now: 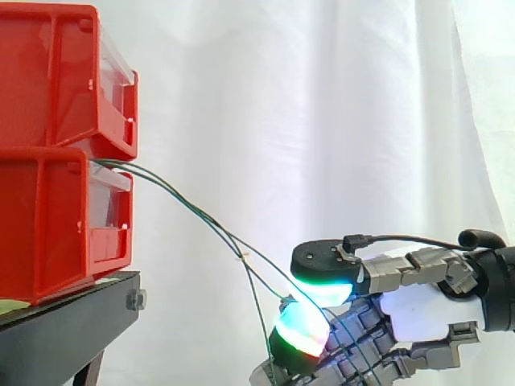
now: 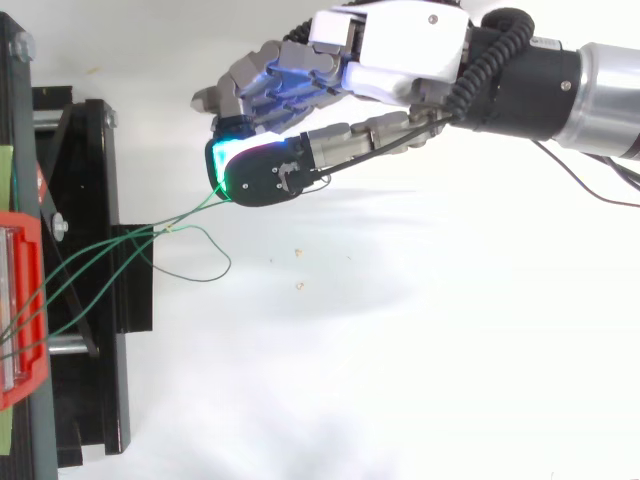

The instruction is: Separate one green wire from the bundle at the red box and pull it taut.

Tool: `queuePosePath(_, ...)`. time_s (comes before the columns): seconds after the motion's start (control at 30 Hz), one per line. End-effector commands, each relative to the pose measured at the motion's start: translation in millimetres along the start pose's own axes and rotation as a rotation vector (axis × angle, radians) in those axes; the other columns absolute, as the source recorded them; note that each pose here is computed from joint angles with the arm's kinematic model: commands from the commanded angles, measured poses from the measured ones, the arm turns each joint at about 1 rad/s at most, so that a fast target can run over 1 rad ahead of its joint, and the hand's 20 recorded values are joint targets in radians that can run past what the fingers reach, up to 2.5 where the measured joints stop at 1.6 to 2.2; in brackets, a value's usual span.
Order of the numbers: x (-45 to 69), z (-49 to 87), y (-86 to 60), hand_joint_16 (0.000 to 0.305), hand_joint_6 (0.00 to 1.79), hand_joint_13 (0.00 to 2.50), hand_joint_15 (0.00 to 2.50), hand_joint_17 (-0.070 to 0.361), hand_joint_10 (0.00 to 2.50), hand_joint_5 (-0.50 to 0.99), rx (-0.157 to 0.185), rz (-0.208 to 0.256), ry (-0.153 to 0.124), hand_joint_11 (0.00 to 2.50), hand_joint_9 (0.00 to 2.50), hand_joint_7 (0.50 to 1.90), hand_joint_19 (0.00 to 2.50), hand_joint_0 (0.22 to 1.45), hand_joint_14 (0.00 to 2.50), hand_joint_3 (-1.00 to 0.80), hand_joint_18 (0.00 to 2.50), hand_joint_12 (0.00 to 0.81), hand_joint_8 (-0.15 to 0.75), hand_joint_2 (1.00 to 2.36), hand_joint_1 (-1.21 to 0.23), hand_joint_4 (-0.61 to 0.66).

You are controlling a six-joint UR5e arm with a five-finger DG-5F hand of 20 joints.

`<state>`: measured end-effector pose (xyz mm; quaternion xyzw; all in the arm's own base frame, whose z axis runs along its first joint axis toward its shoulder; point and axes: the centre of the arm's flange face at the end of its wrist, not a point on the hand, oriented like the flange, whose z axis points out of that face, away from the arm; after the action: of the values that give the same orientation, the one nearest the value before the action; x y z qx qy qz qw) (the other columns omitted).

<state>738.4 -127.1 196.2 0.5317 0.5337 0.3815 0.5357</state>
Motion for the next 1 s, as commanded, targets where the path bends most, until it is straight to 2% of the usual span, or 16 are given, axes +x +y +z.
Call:
queuePosePath(0.0, 1.5, 0.0, -0.7, 0.059, 0.89, 0.52, 0.12, 0.132, 0.0, -0.14, 0.001, -0.001, 0.002, 0.0, 0.38, 1.19, 0.19, 0.61, 0.0, 0.0, 0.6, 0.365, 0.289, 1.01, -0.75, 0.0)
queuePosePath(0.97, 2.3, -0.2, 0.6, 0.059, 0.89, 0.54, 0.14, 0.132, 0.0, -0.14, 0.0, 0.0, 0.002, 0.01, 0.44, 1.18, 0.2, 0.61, 0.0, 0.01, 0.62, 0.363, 0.295, 1.01, -0.76, 0.01)
